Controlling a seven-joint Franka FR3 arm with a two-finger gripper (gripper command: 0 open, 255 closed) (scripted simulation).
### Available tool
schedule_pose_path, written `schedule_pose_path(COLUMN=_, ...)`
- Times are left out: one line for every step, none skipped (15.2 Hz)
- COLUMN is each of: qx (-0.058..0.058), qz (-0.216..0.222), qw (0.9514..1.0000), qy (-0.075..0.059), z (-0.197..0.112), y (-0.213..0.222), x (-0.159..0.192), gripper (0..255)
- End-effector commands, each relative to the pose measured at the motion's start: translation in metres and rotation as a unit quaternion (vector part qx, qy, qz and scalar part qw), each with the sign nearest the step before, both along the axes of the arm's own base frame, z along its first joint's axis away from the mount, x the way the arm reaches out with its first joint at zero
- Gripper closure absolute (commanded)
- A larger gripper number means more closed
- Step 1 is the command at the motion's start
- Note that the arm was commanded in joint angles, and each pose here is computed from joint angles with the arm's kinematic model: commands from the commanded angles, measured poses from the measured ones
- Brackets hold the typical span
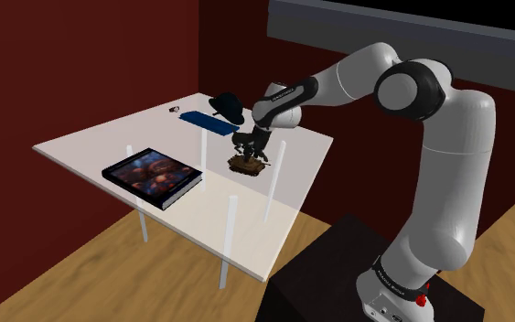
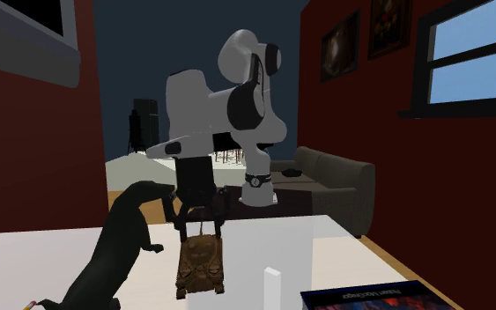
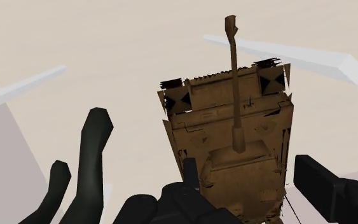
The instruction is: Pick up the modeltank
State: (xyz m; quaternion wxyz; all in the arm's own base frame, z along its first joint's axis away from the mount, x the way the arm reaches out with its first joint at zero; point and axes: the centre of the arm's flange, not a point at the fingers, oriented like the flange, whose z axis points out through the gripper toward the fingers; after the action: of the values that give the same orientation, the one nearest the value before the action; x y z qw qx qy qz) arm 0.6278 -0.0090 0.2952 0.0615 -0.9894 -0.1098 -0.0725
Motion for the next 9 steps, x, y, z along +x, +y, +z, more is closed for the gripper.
schedule_pose_path(qx=0.000, qz=0.000, qw=1.0000, qy=0.000, z=0.010, y=-0.001, x=0.000, gripper=255)
schedule_pose_path(qx=0.000, qz=0.000, qw=1.0000, qy=0.000, z=0.016, y=-0.001, x=0.000, gripper=255)
schedule_pose_path(qx=0.000, qz=0.000, qw=1.0000, qy=0.000, z=0.021, y=-0.001, x=0.000, gripper=255)
schedule_pose_path(qx=0.000, qz=0.000, qw=1.0000, qy=0.000, z=0.026, y=-0.001, x=0.000, gripper=255)
schedule_pose_path(qx=0.000, qz=0.000, qw=1.0000, qy=0.000, z=0.032, y=-0.001, x=0.000, gripper=255)
schedule_pose_path(qx=0.000, qz=0.000, qw=1.0000, qy=0.000, z=0.037, y=-0.001, x=0.000, gripper=255)
schedule_pose_path(qx=0.000, qz=0.000, qw=1.0000, qy=0.000, z=0.042, y=-0.001, x=0.000, gripper=255)
schedule_pose_path(qx=0.000, qz=0.000, qw=1.0000, qy=0.000, z=0.047, y=-0.001, x=0.000, gripper=255)
schedule_pose_path(qx=0.000, qz=0.000, qw=1.0000, qy=0.000, z=0.053, y=-0.001, x=0.000, gripper=255)
